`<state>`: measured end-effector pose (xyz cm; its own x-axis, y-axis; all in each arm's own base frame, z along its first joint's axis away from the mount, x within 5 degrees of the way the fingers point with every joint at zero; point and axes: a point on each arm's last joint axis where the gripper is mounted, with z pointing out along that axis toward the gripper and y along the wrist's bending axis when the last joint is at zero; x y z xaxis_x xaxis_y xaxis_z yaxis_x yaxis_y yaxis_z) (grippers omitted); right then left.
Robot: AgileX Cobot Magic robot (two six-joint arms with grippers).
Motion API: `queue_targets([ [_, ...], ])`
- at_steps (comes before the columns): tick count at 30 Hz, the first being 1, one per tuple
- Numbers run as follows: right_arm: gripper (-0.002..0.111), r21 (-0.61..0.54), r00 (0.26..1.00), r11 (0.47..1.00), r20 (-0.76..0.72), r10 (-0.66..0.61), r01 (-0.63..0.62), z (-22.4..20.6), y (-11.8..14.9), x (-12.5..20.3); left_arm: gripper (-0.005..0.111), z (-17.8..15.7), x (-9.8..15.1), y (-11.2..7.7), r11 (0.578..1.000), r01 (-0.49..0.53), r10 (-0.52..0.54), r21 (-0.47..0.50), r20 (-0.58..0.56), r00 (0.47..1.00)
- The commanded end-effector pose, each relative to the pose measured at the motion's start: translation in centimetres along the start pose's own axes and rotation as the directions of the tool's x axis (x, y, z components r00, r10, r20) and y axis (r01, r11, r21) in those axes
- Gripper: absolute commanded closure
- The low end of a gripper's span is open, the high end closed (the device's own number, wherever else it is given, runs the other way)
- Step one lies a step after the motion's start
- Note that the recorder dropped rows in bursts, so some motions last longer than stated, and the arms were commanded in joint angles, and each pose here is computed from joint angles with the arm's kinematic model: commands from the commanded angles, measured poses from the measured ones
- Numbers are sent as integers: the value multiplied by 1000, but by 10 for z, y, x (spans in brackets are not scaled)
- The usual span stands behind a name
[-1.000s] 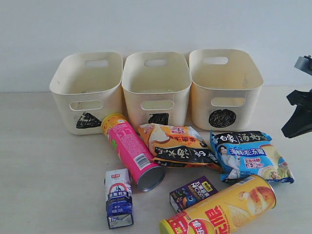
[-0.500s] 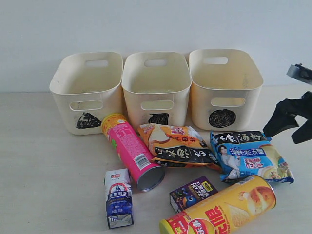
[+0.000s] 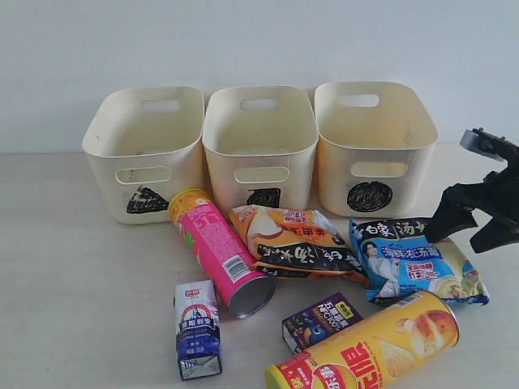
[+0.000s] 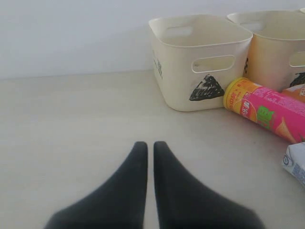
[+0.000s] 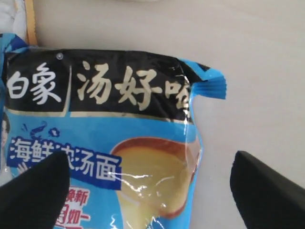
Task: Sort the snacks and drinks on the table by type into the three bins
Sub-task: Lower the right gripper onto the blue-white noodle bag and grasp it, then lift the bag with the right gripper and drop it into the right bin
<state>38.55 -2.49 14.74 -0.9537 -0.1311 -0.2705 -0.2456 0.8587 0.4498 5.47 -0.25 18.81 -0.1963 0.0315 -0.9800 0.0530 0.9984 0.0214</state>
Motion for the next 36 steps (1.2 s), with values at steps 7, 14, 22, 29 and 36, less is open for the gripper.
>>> queue_targets([
  [7,26,-27,998,999,-49,-27,25,32,6,0,102,0,1,0,1000,-1,1,-2,1,1000],
  [14,26,-24,998,999,-51,-40,39,43,10,-2,102,0,1,0,1000,-1,1,-2,1,1000],
  [22,107,-20,996,999,-82,-45,44,47,6,1,102,0,1,0,1000,-1,1,-2,1,1000],
  [29,108,-10,997,998,-54,-60,60,34,12,-3,102,0,1,0,1000,-1,1,-2,1,1000],
  [36,108,16,993,995,59,-104,103,-24,31,-10,102,0,1,0,1000,-1,1,-2,1,1000],
])
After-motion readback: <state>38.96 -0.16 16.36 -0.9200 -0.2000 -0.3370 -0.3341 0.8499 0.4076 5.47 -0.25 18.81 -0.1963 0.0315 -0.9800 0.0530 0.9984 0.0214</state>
